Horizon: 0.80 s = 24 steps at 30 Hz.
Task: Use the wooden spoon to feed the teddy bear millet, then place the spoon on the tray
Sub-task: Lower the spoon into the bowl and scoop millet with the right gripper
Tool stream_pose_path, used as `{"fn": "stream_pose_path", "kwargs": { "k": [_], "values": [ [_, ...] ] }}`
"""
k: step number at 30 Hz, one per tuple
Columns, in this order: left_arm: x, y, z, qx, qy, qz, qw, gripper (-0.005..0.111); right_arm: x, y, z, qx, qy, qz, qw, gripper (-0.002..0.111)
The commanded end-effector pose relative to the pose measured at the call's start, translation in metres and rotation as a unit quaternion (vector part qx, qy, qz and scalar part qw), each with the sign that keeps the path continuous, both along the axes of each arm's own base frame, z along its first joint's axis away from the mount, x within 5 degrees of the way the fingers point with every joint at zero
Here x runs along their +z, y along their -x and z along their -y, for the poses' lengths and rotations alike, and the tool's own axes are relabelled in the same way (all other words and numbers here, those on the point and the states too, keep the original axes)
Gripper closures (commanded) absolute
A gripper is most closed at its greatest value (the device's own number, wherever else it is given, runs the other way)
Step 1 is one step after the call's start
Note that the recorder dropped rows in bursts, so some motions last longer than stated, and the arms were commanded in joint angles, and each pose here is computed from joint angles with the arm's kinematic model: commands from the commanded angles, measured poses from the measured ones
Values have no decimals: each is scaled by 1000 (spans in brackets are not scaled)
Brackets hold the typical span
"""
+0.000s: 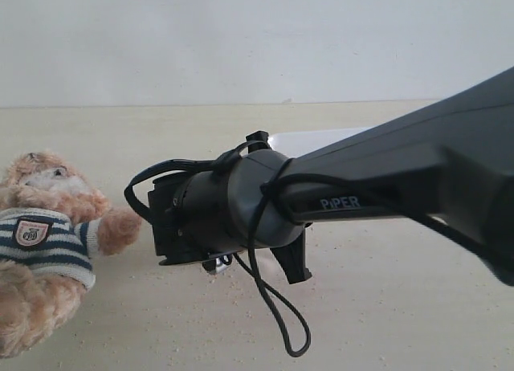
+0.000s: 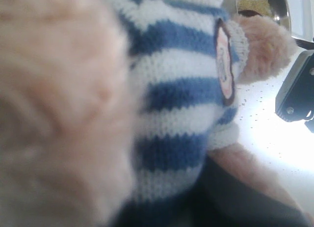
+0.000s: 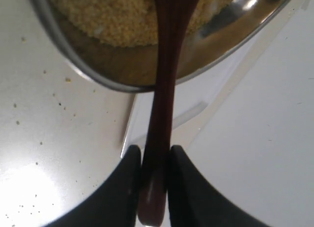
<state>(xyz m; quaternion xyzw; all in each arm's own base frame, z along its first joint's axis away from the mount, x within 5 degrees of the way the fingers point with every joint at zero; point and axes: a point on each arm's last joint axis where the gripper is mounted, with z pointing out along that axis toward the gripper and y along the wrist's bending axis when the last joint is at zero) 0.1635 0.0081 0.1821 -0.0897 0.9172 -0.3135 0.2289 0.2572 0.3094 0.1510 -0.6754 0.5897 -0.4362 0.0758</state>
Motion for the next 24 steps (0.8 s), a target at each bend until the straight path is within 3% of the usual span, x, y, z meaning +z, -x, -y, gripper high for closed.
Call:
{"fn": "stream_pose_path", "kwargs": {
  "k": [1, 24],
  "values": [
    [2, 0, 1, 5, 9, 6, 1000, 99, 1, 2, 0, -3, 0, -12, 1000, 108],
    [2, 0, 1, 5, 9, 6, 1000, 99, -4, 6, 2, -26, -15, -39, 999, 108]
  ]
}}
